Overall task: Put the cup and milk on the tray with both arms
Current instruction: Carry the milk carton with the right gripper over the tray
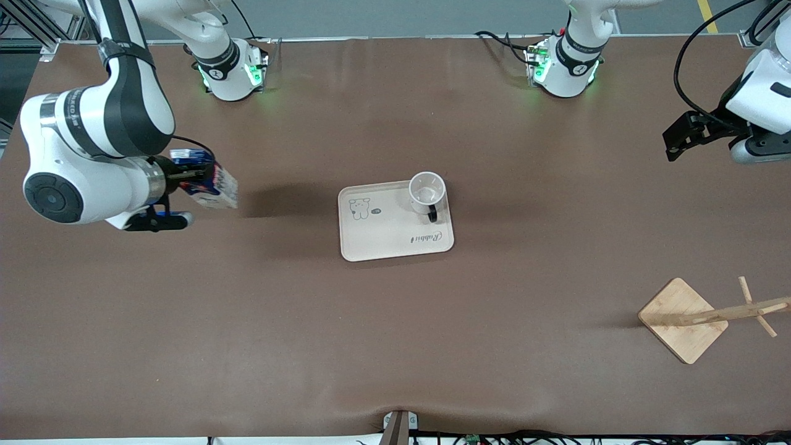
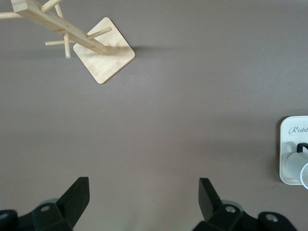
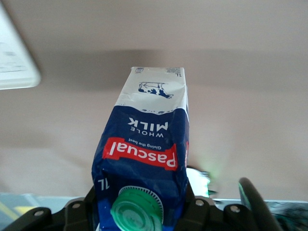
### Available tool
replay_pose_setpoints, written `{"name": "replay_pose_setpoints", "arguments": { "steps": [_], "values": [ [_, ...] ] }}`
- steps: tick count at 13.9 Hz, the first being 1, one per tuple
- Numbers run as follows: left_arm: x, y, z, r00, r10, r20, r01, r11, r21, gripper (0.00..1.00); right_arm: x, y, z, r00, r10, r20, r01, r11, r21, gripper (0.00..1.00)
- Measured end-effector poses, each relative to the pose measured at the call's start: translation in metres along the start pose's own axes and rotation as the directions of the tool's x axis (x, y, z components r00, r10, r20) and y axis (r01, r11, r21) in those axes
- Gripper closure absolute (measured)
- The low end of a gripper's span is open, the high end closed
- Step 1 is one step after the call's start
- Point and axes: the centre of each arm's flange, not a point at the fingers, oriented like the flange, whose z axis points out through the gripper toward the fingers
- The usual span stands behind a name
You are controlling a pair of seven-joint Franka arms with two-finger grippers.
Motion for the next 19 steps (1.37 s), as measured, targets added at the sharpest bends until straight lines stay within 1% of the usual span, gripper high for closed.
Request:
{"name": "replay_pose_setpoints", "arguments": {
  "steps": [2, 3, 4, 6, 9, 11, 12, 14, 15, 16, 19],
  "values": [
    [0.000, -0.001, -0.001, 1.000, -0.001, 0.000, 0.001, 1.000, 0.000, 0.00, 0.007, -0.011, 0.000, 1.000, 0.020, 0.015, -0.021, 0.997, 0.078, 0.35],
    [0.000, -0.001, 0.000, 1.000, -0.002, 0.000, 0.002, 1.000, 0.000, 0.00, 0.011, -0.021, 0.002, 0.999, 0.031, 0.025, -0.033, 0.994, 0.105, 0.35],
    [0.000, -0.003, 0.000, 1.000, -0.005, 0.001, 0.005, 1.000, 0.000, 0.00, 0.014, -0.036, 0.004, 0.998, 0.046, 0.034, -0.050, 0.992, 0.116, 0.35],
    [0.000, -0.006, 0.000, 1.000, -0.013, 0.005, 0.013, 1.000, -0.015, 0.00, 0.021, -0.079, 0.007, 0.997, 0.064, 0.036, -0.068, 0.991, 0.112, 0.35],
    [0.000, -0.005, 0.001, 1.000, -0.017, 0.011, 0.017, 0.999, -0.047, 0.00, 0.038, -0.146, 0.019, 0.999, 0.023, 0.030, -0.026, 0.994, 0.106, 0.35],
    [-0.001, -0.003, 0.001, 1.000, -0.016, 0.018, 0.017, 0.998, -0.060, 0.00, 0.055, -0.178, 0.037, 1.000, -0.006, 0.024, 0.004, 0.997, 0.083, 0.35],
    [-0.001, -0.003, 0.002, 1.000, -0.015, 0.026, 0.017, 0.998, -0.060, 0.00, 0.065, -0.193, 0.047, 1.000, -0.017, 0.015, 0.016, 0.996, 0.088, 0.35],
    [-0.003, -0.003, 0.004, 0.999, -0.014, 0.038, 0.017, 0.998, -0.058, 0.00, 0.078, -0.218, 0.061, 0.999, -0.036, -0.001, 0.036, 0.986, 0.163, 0.35],
    [-0.003, -0.003, 0.004, 0.999, -0.014, 0.042, 0.016, 0.998, -0.058, 0.00, 0.082, -0.224, 0.063, 0.999, -0.039, -0.004, 0.039, 0.981, 0.191, 0.35],
    [-0.003, -0.003, 0.005, 0.999, -0.014, 0.045, 0.016, 0.998, -0.057, 0.00, 0.083, -0.225, 0.062, 0.999, -0.040, -0.008, 0.041, 0.978, 0.204, 0.35],
    [-0.003, -0.003, 0.006, 0.999, -0.013, 0.049, 0.015, 0.998, -0.057, 0.00, 0.084, -0.227, 0.059, 0.999, -0.044, -0.018, 0.047, 0.975, 0.215, 0.35]
  ]
}}
